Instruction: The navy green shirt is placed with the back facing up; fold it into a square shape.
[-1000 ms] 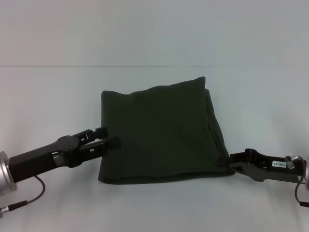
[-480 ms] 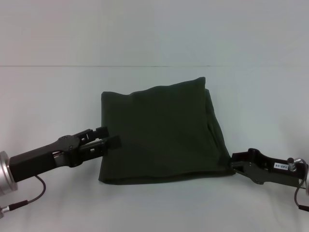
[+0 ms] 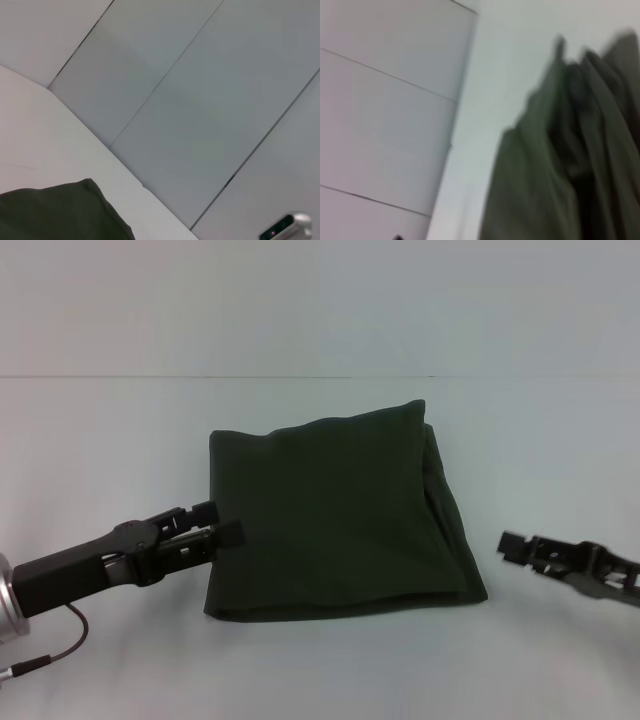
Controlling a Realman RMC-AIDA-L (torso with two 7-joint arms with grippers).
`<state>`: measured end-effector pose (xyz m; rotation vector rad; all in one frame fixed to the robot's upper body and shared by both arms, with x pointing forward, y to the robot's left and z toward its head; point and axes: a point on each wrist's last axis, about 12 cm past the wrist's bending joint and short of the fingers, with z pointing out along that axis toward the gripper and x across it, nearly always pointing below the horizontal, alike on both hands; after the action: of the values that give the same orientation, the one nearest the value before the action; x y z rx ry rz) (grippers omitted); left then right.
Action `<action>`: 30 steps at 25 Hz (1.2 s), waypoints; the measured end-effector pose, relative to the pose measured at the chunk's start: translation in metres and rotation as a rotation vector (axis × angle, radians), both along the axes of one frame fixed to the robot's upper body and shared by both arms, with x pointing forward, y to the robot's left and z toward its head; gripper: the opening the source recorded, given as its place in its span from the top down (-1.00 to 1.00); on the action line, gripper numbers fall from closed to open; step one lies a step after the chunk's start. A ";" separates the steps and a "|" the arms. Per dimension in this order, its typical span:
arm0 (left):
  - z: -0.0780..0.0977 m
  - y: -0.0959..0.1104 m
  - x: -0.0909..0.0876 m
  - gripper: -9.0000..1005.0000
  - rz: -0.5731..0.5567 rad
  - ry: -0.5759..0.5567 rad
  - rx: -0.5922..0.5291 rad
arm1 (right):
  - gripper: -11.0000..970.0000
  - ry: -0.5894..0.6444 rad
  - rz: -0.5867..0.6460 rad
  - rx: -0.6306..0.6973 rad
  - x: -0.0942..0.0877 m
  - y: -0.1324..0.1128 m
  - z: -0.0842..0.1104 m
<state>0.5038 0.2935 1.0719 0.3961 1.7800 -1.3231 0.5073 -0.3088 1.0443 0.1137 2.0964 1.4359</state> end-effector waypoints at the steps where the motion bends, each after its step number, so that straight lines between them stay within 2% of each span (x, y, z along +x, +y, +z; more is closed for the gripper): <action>1: 0.000 0.000 0.000 -0.83 0.000 0.000 0.000 | 0.61 -0.066 -0.008 -0.002 -0.002 -0.005 0.003; 5: 0.000 0.003 0.000 -0.83 0.004 -0.004 0.016 | 0.26 -0.357 -0.008 -0.062 -0.009 -0.016 0.016; 7: 0.000 0.005 0.000 -0.83 0.005 -0.030 0.042 | 0.07 -0.454 0.028 -0.116 -0.008 -0.015 0.021; 13: -0.004 0.011 -0.005 -0.83 -0.066 -0.163 0.220 | -0.41 -0.696 0.232 -0.267 -0.004 0.015 0.018; 14: -0.004 0.011 -0.005 -0.83 -0.066 -0.163 0.220 | -0.46 -0.738 0.257 -0.293 -0.005 0.020 0.015; 15: -0.013 0.012 -0.007 -0.83 -0.084 -0.190 0.312 | -0.52 -0.773 0.277 -0.315 -0.006 0.025 0.012; 18: -0.020 0.013 -0.008 -0.83 -0.070 -0.210 0.362 | -0.68 -0.844 0.310 -0.369 -0.013 0.034 0.000; 21: -0.026 0.015 -0.009 -0.83 -0.038 -0.248 0.418 | -0.85 -0.855 0.304 -0.431 -0.020 0.037 -0.015; 25: -0.030 0.013 -0.008 -0.83 -0.015 -0.251 0.447 | -0.85 -0.870 0.286 -0.498 -0.027 0.036 -0.027; 30: -0.031 0.012 -0.007 -0.83 -0.008 -0.253 0.448 | -0.85 -0.874 0.274 -0.525 -0.027 0.036 -0.031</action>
<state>0.4972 0.3052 1.0409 0.7800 1.8472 -0.8252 0.4799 -0.2728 1.0136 -0.8736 1.6717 0.7783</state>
